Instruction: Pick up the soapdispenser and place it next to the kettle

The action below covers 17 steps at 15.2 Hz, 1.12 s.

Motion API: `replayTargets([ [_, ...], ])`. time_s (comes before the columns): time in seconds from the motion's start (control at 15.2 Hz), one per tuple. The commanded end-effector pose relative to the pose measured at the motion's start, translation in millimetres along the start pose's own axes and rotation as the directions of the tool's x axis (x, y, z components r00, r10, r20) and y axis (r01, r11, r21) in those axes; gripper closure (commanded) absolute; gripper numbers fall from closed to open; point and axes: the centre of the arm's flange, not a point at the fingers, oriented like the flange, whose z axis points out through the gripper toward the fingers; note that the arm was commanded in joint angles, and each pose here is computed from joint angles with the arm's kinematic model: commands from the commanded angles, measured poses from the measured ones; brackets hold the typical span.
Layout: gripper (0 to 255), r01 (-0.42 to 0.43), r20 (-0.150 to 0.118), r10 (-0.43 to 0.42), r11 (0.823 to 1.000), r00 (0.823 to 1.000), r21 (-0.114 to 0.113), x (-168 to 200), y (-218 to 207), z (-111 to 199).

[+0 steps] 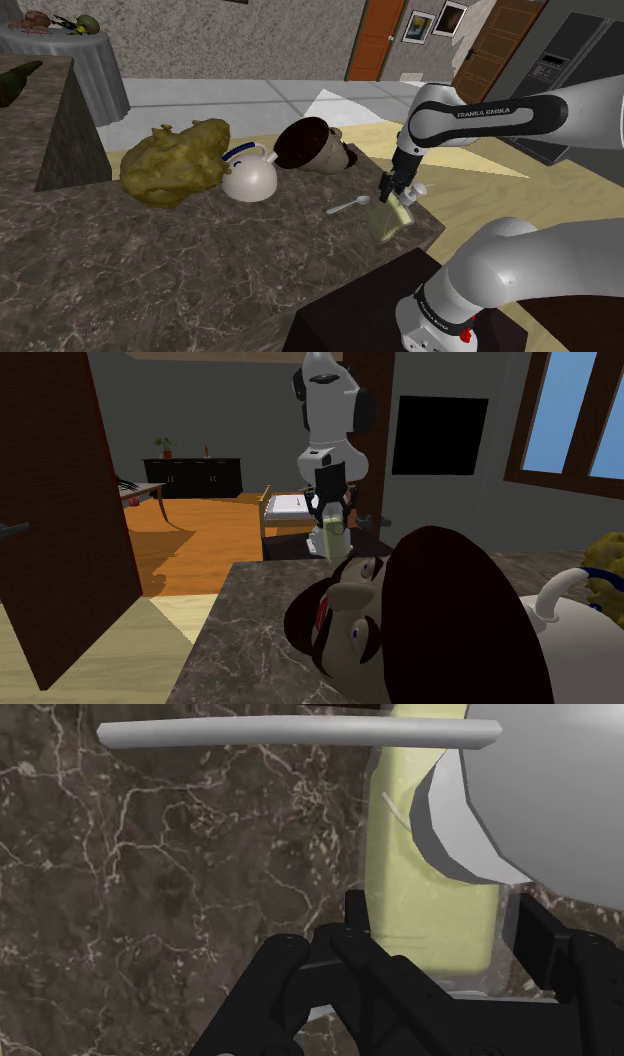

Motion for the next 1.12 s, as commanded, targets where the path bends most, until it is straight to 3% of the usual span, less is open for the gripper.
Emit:
replayTargets([
  [0.0, 255, 0.0, 0.001, 0.0, 1.0, 1.0, 0.0, -1.4, -0.6, -9.3],
  [1.06, 255, 0.0, 0.001, 0.0, 1.0, 1.0, 0.0, -12.9, -10.0, -92.4],
])
